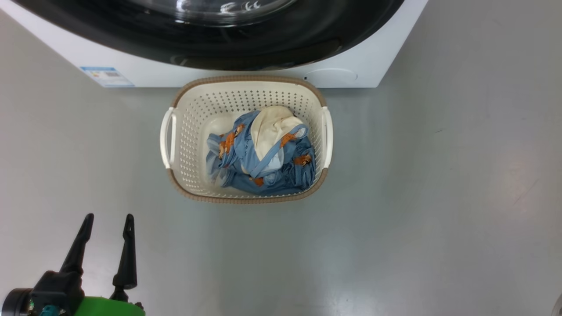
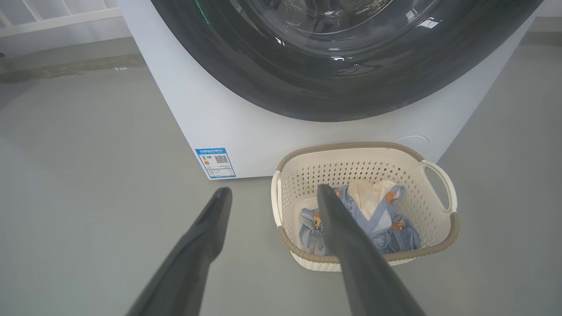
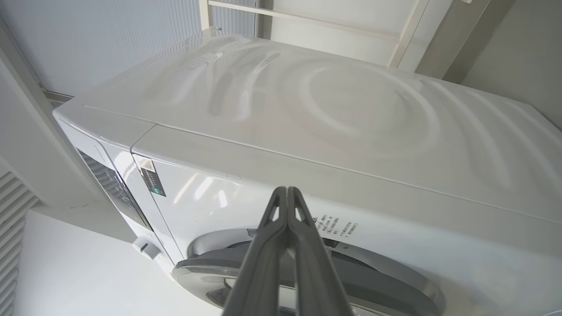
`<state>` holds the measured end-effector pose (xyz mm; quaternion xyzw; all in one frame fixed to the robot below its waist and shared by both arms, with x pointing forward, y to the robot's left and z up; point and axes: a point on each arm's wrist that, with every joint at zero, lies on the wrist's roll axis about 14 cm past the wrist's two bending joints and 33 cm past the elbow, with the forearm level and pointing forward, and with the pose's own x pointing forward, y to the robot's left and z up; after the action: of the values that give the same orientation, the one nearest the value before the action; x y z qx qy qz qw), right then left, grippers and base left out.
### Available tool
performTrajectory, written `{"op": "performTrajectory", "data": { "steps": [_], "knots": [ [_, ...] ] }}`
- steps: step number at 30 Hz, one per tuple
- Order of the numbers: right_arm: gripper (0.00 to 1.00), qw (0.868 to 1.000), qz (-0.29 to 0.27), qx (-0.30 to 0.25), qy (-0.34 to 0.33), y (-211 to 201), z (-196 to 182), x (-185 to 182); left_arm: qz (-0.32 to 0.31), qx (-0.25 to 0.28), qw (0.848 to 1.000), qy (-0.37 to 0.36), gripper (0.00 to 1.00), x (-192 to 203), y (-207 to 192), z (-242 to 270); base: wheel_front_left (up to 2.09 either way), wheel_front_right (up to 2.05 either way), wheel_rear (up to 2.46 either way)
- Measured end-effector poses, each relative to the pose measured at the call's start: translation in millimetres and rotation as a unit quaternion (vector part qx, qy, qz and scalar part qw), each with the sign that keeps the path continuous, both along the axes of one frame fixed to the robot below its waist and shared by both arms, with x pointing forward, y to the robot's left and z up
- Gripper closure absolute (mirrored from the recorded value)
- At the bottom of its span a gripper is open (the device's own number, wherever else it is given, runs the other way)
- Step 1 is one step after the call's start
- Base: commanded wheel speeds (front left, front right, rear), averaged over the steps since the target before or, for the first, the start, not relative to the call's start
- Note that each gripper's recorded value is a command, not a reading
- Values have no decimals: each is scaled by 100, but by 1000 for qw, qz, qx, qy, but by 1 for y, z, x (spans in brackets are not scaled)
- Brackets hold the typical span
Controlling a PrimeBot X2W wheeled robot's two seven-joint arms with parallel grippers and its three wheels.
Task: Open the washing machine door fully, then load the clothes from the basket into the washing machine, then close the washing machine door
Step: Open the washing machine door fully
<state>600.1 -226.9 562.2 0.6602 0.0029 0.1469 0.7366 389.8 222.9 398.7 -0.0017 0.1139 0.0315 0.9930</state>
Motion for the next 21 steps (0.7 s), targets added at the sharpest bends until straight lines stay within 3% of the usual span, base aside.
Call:
{"op": "performTrajectory", "data": {
  "steps": [21],
  "knots": [
    [100, 987, 151, -48, -29, 108, -2, 59, 41, 6, 999, 35, 0, -7, 23, -21, 0, 0, 0]
  ]
}}
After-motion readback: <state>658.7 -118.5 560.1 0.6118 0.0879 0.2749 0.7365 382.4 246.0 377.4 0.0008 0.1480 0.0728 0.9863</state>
